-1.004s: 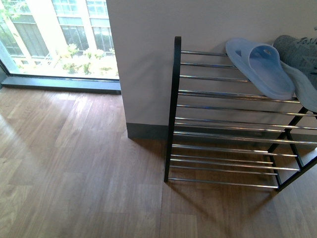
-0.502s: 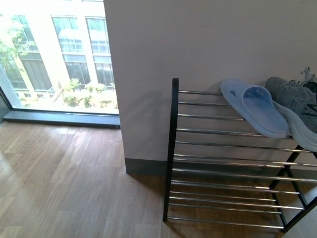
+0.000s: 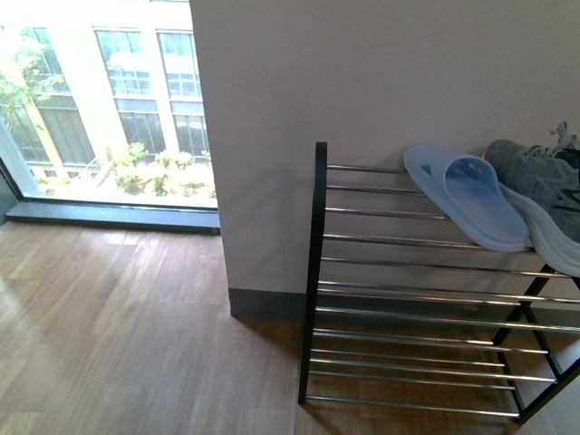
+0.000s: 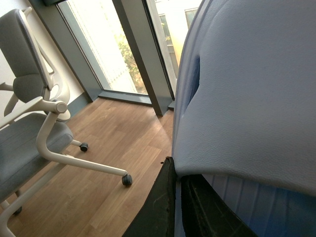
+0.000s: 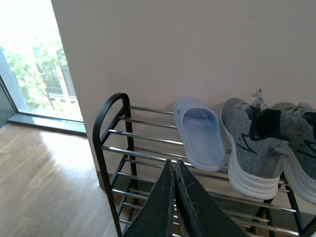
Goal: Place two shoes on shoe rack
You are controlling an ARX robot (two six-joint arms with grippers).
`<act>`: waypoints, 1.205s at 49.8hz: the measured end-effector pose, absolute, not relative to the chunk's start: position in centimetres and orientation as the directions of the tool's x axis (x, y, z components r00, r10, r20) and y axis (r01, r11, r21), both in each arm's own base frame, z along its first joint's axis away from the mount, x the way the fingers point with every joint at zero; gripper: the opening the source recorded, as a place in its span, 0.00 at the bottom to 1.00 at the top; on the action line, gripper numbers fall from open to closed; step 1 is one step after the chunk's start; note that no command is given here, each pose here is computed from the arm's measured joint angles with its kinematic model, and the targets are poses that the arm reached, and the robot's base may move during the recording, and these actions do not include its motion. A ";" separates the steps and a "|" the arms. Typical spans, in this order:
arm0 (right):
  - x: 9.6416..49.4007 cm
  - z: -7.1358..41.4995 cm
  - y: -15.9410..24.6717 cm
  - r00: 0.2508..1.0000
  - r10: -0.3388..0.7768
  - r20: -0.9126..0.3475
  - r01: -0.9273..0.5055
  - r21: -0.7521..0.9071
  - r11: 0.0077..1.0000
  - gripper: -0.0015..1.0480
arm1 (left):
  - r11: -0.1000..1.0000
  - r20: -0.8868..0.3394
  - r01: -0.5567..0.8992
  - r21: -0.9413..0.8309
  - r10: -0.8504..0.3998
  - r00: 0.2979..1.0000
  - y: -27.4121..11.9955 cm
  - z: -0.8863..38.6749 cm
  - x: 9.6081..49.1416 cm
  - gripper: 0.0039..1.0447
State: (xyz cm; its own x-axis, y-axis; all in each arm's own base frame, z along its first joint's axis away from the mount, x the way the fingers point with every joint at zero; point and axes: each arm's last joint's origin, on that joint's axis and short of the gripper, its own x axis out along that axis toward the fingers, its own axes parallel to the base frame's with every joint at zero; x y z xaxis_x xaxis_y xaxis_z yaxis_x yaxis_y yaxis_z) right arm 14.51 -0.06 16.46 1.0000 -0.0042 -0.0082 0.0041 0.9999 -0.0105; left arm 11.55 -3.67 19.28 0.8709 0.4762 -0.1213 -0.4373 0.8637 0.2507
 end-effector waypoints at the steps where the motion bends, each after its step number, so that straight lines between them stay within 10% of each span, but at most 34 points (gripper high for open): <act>1: 14.4 16.5 -0.1 1.000 -0.004 -0.005 0.004 -0.010 1.000 0.02 | 0.863 -0.121 -0.438 0.251 0.477 0.871 -3.7 19.3 11.6 0.01; 60: 10.1 16.8 0.0 1.000 -0.004 -0.014 0.004 -0.010 1.000 0.02 | 0.864 -0.121 -0.437 0.251 0.476 0.871 -3.7 19.3 11.6 0.01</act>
State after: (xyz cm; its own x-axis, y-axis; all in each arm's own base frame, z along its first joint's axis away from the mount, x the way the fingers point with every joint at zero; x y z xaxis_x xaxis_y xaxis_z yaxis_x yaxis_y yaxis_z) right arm 10.08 -0.04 16.80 0.9999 -0.0042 -0.0139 0.0040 0.9999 -0.0105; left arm 11.55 -3.67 19.28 0.8709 0.4762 -0.1213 -0.4373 0.8637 0.2507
